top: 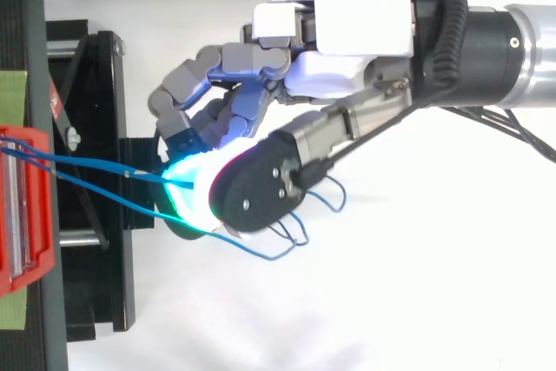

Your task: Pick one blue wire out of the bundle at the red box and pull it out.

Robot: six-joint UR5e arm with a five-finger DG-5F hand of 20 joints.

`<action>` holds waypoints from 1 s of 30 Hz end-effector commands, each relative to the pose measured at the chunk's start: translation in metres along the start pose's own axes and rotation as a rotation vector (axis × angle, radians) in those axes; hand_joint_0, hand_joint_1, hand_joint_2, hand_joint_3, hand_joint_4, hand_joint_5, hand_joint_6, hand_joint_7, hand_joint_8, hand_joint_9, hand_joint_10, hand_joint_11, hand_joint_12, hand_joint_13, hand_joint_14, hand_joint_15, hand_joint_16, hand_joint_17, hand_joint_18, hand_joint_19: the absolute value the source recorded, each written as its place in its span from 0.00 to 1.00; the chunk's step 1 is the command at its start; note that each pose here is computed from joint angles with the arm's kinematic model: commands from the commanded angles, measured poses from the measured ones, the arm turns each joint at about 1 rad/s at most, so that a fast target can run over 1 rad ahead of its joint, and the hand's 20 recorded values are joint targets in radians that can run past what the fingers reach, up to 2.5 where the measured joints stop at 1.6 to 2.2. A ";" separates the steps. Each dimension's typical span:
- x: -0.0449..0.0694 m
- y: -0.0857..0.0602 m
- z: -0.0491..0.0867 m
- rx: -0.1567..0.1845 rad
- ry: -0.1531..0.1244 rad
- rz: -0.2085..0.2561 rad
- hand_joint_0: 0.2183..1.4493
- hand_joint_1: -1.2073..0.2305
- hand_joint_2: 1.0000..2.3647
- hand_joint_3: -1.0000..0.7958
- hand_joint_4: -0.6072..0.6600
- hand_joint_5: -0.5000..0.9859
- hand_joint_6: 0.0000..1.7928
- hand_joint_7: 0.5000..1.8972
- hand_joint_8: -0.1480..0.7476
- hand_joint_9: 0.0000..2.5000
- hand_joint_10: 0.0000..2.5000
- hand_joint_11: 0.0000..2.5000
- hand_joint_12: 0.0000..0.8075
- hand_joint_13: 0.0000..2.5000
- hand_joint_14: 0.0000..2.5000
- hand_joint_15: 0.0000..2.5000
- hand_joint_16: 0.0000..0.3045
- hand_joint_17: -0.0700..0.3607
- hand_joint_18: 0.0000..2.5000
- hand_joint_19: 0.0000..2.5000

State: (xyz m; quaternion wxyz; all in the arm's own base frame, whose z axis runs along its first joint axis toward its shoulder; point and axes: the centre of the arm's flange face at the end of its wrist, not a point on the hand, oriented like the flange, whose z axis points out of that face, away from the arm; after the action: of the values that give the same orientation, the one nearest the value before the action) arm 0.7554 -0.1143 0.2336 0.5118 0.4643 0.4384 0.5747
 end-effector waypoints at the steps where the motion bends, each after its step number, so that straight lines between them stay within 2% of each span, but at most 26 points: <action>1: 0.000 0.000 0.000 0.000 0.000 0.000 0.28 0.34 0.01 0.39 0.61 0.26 0.47 0.61 0.45 0.45 0.01 0.35 0.46 0.27 0.01 0.22 0.19 0.47 0.16 0.20; 7: 0.000 0.000 0.000 0.000 0.000 0.000 0.30 0.26 0.01 0.40 0.61 0.25 0.48 0.59 0.45 0.43 0.01 0.35 0.46 0.26 0.01 0.22 0.19 0.46 0.16 0.19; 13: 0.000 0.000 0.000 -0.002 0.000 0.000 0.33 0.21 0.01 0.35 0.63 0.25 0.49 0.57 0.43 0.42 0.01 0.35 0.46 0.26 0.01 0.21 0.19 0.46 0.16 0.18; 17: 0.000 0.000 0.000 -0.002 0.000 0.000 0.35 0.21 0.00 0.28 0.64 0.25 0.48 0.56 0.43 0.42 0.01 0.35 0.45 0.26 0.01 0.21 0.19 0.46 0.17 0.17; 23: 0.000 0.000 0.000 -0.002 0.000 0.000 0.34 0.21 0.00 0.28 0.66 0.25 0.47 0.59 0.43 0.43 0.01 0.35 0.45 0.26 0.01 0.20 0.19 0.46 0.17 0.17; 25: 0.000 0.000 0.000 -0.002 0.000 0.000 0.32 0.22 0.00 0.28 0.66 0.26 0.47 0.60 0.43 0.43 0.01 0.35 0.45 0.26 0.01 0.20 0.19 0.46 0.17 0.17; 30: 0.000 0.000 0.000 -0.002 0.000 0.000 0.23 0.39 0.00 0.28 0.64 0.27 0.46 0.58 0.45 0.45 0.01 0.34 0.48 0.27 0.01 0.21 0.20 0.49 0.17 0.19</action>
State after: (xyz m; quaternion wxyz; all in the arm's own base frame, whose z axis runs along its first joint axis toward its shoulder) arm 0.7555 -0.1143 0.2338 0.5121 0.4638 0.4380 0.5751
